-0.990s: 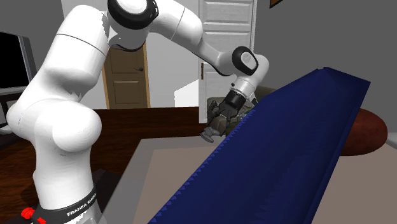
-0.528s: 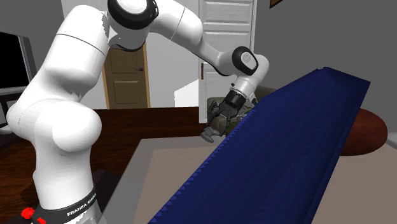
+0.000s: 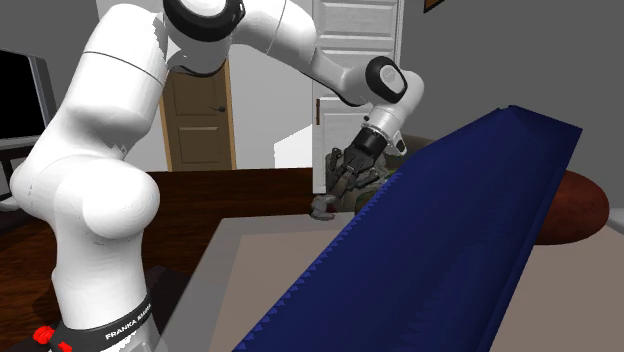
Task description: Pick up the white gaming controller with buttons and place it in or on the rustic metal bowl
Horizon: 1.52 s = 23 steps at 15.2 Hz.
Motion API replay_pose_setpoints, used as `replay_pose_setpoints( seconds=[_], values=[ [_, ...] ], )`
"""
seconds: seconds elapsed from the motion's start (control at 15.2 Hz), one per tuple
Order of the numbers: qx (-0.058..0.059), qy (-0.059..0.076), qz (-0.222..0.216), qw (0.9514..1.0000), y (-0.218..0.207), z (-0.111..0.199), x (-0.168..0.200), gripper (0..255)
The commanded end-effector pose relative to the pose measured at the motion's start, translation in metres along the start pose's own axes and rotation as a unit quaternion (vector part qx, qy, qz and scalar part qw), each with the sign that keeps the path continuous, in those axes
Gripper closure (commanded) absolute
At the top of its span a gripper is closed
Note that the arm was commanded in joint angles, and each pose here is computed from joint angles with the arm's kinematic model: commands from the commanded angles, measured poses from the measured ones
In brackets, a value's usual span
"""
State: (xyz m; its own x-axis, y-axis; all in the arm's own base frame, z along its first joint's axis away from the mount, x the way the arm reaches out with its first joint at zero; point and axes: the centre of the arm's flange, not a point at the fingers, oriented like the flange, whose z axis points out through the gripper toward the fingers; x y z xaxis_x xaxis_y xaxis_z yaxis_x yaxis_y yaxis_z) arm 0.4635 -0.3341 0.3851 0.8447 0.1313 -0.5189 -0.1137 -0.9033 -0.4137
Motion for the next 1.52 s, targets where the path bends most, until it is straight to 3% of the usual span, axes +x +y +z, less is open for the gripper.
replay_pose_setpoints(
  seconds=[0.0, 0.07, 0.13, 0.2, 0.26, 0.33, 0.4, 0.46, 0.99, 1.45],
  values=[
    [0.0, 0.0, 0.0, 1.0, -0.004, -0.008, -0.006, 255],
    [0.0, 0.0, 0.0, 1.0, -0.002, -0.004, -0.004, 255],
    [0.0, 0.0, 0.0, 1.0, -0.002, -0.004, -0.004, 0],
    [-0.071, 0.039, -0.041, 0.9958, -0.033, 0.006, -0.022, 0],
    [-0.142, 0.077, -0.082, 0.9834, -0.06, 0.021, -0.042, 0],
    [-0.212, 0.115, -0.123, 0.9627, -0.084, 0.041, -0.062, 0],
    [-0.28, 0.152, -0.162, 0.934, -0.102, 0.066, -0.083, 0],
    [-0.333, 0.181, -0.193, 0.905, -0.113, 0.09, -0.099, 0],
    [-0.333, 0.181, -0.193, 0.905, -0.092, 0.118, -0.081, 0],
    [-0.333, 0.181, -0.193, 0.905, -0.092, 0.118, -0.081, 0]
  ],
)
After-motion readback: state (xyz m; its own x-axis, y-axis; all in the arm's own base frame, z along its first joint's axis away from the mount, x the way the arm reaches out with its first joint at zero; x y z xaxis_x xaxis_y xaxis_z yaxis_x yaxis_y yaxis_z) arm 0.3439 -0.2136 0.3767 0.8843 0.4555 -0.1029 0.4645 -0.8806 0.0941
